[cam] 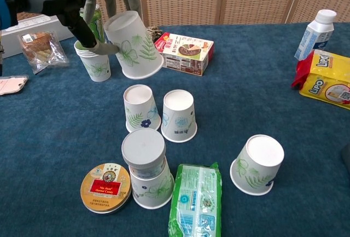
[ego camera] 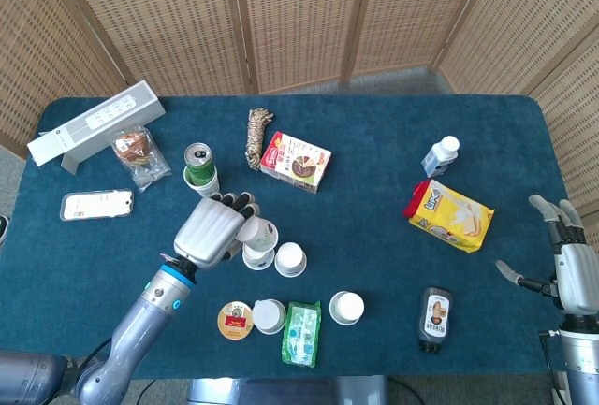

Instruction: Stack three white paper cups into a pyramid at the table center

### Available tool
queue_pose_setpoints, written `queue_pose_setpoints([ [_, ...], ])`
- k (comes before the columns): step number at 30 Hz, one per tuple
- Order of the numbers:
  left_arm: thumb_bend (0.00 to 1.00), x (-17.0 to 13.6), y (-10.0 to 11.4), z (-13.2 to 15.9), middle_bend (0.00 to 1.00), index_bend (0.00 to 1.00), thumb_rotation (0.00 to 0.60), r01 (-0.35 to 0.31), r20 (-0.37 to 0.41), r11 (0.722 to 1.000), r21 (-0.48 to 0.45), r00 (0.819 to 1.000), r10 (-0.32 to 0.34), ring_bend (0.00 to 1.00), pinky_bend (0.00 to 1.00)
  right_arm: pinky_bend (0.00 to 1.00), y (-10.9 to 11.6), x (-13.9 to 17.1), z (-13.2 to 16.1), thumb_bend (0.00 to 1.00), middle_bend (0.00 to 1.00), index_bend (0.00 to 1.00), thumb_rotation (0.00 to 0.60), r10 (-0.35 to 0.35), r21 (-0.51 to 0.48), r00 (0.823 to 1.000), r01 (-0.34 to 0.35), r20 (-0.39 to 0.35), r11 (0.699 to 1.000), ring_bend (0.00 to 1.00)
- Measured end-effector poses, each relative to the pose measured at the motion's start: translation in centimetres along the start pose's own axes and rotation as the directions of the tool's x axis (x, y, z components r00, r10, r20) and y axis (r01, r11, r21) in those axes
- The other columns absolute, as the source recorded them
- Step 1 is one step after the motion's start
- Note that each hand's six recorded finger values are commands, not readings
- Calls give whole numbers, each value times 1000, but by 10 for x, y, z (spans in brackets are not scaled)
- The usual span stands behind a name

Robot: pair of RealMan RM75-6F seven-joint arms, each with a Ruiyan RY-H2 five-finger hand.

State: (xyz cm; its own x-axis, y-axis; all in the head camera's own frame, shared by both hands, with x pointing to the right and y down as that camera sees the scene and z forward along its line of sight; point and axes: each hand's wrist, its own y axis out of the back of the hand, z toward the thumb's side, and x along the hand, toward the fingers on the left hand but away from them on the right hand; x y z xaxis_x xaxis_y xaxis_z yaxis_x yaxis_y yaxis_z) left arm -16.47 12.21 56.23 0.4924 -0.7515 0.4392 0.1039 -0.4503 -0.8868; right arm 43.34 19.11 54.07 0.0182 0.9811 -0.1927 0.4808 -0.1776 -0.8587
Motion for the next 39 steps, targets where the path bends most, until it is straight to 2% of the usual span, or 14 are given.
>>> queue_pose_setpoints([
  [8,337,0,-15,23,296,357,600,52,29,998,20,998,-52,376,518,0,1,0,-1,135,177,79,600,-3,-5,1000,3,3,1000,130],
  [15,337,5,-24,32,296,357,600,68,23,997,29,997,-68,376,519,1,2,0,-2,135,177,78,600,-5,-10,1000,5,6,1000,130],
  [27,331,12,-30,33,290,351,600,60,-13,997,41,998,-59,367,508,1,4,0,-2,135,178,78,600,-9,-18,1000,9,5,1000,130],
  [39,324,18,-32,41,244,310,600,40,-6,999,9,999,-40,310,485,0,4,-1,-2,134,177,79,600,-8,-17,1000,8,5,1000,130],
])
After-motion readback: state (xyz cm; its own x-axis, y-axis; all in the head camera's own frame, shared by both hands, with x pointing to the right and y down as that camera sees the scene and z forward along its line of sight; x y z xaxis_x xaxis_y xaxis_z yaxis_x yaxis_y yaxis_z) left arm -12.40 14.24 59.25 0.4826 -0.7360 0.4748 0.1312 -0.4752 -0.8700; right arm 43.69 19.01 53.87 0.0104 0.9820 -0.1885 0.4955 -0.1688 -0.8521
